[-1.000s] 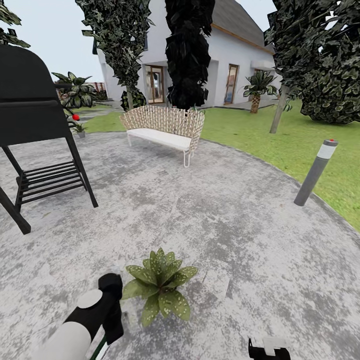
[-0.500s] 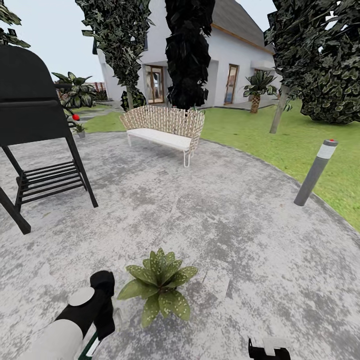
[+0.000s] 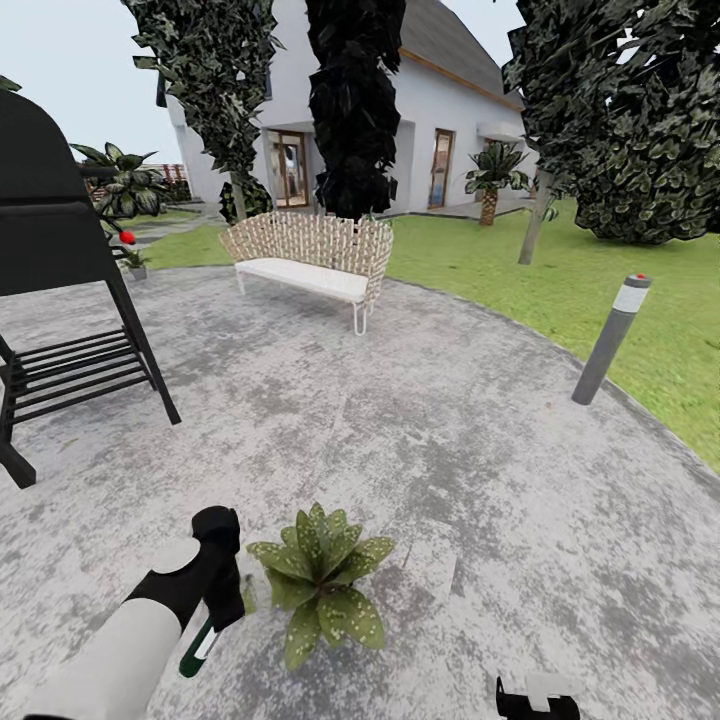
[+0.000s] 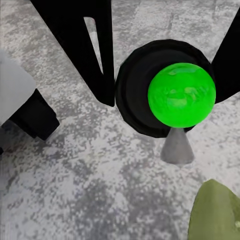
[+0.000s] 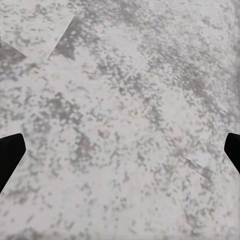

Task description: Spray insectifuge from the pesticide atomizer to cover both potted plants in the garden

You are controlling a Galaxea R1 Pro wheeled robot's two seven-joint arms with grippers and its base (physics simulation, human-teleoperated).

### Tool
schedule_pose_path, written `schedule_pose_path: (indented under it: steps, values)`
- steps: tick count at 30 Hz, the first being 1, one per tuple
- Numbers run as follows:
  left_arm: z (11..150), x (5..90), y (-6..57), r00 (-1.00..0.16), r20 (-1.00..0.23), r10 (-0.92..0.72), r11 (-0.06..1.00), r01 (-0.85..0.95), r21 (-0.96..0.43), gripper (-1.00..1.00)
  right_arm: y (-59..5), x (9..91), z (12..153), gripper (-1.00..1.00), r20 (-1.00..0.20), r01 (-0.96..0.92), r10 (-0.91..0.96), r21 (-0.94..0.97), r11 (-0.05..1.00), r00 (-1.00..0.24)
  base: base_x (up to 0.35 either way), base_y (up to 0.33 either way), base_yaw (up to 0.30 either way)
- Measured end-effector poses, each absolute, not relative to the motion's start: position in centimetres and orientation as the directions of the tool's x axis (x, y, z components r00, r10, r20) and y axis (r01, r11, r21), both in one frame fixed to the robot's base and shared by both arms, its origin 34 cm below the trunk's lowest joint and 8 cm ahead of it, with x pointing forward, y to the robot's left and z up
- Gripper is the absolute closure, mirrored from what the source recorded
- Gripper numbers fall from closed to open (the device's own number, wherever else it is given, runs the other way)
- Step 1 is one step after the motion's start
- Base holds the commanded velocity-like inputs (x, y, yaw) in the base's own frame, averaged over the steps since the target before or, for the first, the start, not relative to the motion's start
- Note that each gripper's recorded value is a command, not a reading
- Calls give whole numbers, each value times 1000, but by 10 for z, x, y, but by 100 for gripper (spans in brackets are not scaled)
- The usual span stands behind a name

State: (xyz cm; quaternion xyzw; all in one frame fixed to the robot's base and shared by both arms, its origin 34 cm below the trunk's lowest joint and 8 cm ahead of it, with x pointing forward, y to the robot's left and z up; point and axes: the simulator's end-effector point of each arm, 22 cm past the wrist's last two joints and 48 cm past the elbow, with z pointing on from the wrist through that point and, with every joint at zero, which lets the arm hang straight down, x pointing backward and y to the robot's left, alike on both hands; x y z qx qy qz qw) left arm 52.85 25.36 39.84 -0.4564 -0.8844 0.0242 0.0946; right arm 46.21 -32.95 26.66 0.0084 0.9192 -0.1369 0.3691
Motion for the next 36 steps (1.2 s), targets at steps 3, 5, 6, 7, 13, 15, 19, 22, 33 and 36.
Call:
schedule_pose_path:
  steps: [3,5,6,7,13,15,19,22,33,36]
  values:
    - [402,532,260,-567,153,809,585,801,-126,100,-330,462,267,-100,-681,115,-87,-246,962,-727,0,0,-1]
    - [399,527,265,-567,165,807,588,798,-131,100,-330,462,266,-100,-681,115,-87,-246,962,-727,0,0,0]
    - [397,525,267,-567,170,806,589,797,-133,100,-330,462,267,-100,-681,115,-87,-246,962,-728,0,0,0]
    - [397,524,271,-564,175,807,587,799,-132,100,-330,462,267,-100,-681,115,-87,-246,962,-727,0,0,0]
    - [385,505,277,-515,189,836,546,815,-193,100,-330,462,266,-100,-681,115,-87,-246,962,-728,0,0,0]
    - [384,504,278,-516,191,835,547,813,-198,100,-330,462,267,-100,-680,115,-87,-246,962,-728,0,0,0]
    - [386,507,279,-522,196,830,554,810,-191,100,-330,462,267,-100,-681,115,-87,-246,962,-727,107,130,0]
    - [385,506,278,-523,198,829,555,809,-192,100,-329,462,267,-100,-681,115,-87,-245,963,-727,188,237,0]
    - [363,484,297,-518,248,818,567,799,-201,100,-329,462,266,-100,-681,115,-87,-245,963,-727,27,40,0]
    - [360,486,309,-614,190,766,642,735,-216,100,-329,462,266,-100,-681,115,-87,-245,963,-727,0,0,0]
